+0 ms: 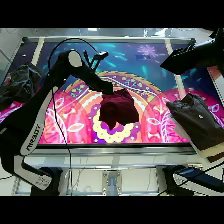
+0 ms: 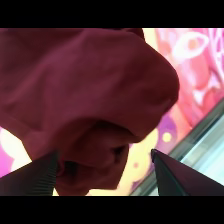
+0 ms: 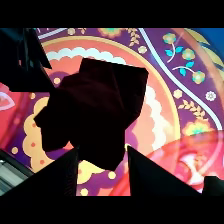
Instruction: Fold the shirts.
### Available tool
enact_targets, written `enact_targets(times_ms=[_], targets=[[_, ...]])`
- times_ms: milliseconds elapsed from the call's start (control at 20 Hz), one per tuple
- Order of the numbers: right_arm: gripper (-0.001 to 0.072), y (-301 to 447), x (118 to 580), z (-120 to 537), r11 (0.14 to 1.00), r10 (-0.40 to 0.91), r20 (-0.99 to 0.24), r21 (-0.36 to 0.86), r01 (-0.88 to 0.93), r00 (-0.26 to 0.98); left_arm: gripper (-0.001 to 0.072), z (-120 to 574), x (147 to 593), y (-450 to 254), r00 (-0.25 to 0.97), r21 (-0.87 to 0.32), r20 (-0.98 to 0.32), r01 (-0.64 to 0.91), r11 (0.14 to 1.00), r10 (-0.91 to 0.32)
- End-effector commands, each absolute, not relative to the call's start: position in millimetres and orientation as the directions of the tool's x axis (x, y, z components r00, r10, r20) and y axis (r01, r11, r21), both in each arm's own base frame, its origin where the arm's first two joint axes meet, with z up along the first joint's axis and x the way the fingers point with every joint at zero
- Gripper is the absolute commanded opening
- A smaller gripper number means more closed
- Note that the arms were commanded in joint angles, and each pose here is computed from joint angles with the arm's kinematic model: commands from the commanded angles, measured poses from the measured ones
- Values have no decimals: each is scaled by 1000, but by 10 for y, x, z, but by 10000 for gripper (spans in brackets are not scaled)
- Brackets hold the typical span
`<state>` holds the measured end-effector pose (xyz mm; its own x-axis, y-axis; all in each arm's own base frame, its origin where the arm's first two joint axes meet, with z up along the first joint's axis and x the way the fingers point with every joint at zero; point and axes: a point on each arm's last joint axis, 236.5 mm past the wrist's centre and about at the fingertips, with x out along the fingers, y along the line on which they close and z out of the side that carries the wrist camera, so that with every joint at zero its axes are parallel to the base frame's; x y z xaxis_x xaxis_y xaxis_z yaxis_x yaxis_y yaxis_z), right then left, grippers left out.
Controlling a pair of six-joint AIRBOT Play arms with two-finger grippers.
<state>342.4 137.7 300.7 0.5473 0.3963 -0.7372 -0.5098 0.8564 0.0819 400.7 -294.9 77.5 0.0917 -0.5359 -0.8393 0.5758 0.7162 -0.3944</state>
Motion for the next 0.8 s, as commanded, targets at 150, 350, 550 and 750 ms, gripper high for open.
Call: enact_targets(times_ms=[150,350,550,750], targets=[[340,967,3838,2618,908,227,-803,-30,-418,551,669,1140,4628,-1694,301,-359,-829,358,862,-471],[342,983,4137,2055,912,227,-875,36,-409,427,668,744,4431,-1124,156,-442,-874,138,886,-460],[342,1615,4240,1373,840,406,-894,284,-462,188,646,295,4223,-1581,52,-593,-796,134,794,-604],[343,1731,4314,782,846,352,-934,286,-449,68,646,-81,3967,-2342,-39,-700,-710,137,700,-703]])
